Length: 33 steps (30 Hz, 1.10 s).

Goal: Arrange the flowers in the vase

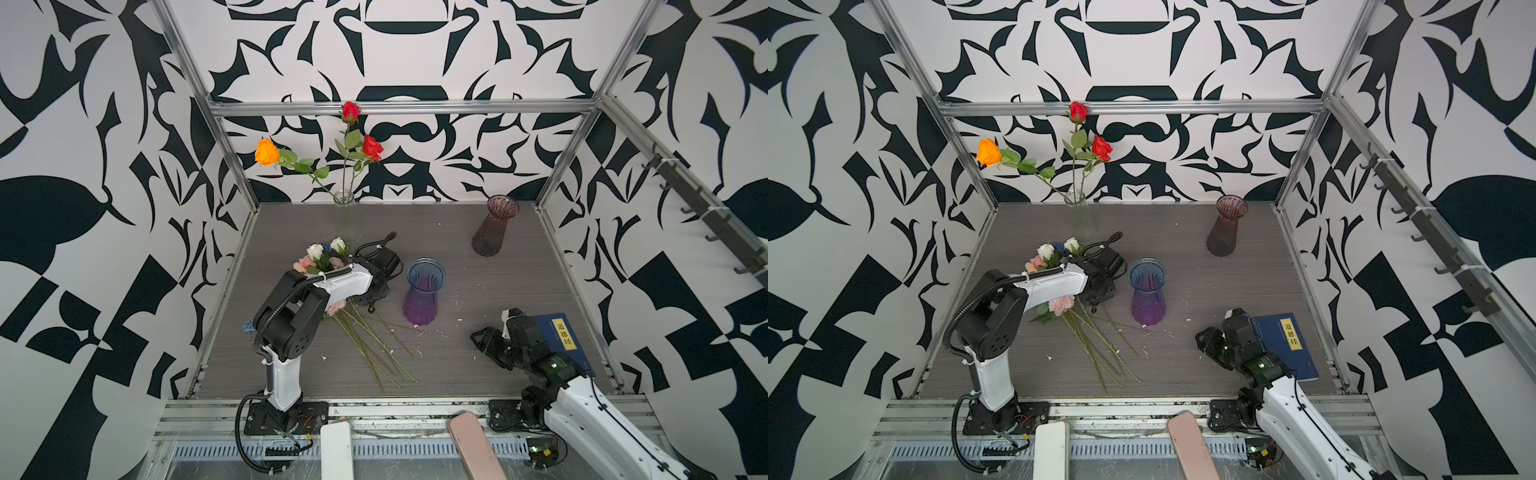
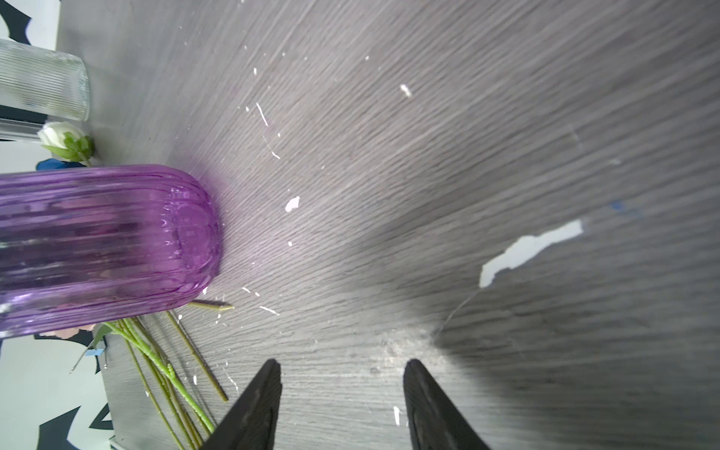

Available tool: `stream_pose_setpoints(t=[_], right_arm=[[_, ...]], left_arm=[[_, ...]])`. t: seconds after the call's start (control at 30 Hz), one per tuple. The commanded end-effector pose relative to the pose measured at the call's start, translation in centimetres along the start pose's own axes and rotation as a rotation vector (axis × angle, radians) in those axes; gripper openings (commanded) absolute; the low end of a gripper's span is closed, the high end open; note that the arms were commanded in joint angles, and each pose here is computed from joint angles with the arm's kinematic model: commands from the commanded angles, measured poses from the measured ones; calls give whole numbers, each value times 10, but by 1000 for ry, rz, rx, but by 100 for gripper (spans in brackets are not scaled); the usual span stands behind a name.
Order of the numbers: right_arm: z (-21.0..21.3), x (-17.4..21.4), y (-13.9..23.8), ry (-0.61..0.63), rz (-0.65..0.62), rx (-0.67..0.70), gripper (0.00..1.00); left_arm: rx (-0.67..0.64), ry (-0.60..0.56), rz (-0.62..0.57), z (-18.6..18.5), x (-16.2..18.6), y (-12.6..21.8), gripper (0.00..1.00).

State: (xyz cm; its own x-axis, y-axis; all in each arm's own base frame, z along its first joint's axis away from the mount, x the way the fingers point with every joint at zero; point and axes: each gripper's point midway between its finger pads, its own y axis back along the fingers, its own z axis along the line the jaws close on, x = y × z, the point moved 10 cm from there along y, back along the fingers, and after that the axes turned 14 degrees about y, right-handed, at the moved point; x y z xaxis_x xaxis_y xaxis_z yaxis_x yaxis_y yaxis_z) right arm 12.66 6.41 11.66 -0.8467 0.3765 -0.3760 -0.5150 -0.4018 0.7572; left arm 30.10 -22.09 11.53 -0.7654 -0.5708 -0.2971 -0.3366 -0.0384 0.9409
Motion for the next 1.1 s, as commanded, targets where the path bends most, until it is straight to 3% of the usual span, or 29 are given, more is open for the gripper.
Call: stream_pose_setpoints(t=[0.0,0.2,0.37,0.53,0.73,0.83,1.07], right_arm=[[4,-6,2,32,-38,-6,55],[4,-7,4,42,-46,-3,54],[5,-9,3,51,-50,5,55],[5,-9,1,49,-38,7,54],[4,-8,0,35,-36,9,54],[4,-8,-1,33,-28,11,53],[0,-3,-2,13,-26,3,52]], left_arm=[[-76,-10,-13,3,-1,-2,32],[-63,2,-29,7,-1,1,0],[-45,16,-83,14,0,11,0],[38,31,-65,15,1,48,0],[355,119,-55,19,-1,111,0],[527,95,-66,18,-4,150,0],[830,-37,-215,21,8,257,0]])
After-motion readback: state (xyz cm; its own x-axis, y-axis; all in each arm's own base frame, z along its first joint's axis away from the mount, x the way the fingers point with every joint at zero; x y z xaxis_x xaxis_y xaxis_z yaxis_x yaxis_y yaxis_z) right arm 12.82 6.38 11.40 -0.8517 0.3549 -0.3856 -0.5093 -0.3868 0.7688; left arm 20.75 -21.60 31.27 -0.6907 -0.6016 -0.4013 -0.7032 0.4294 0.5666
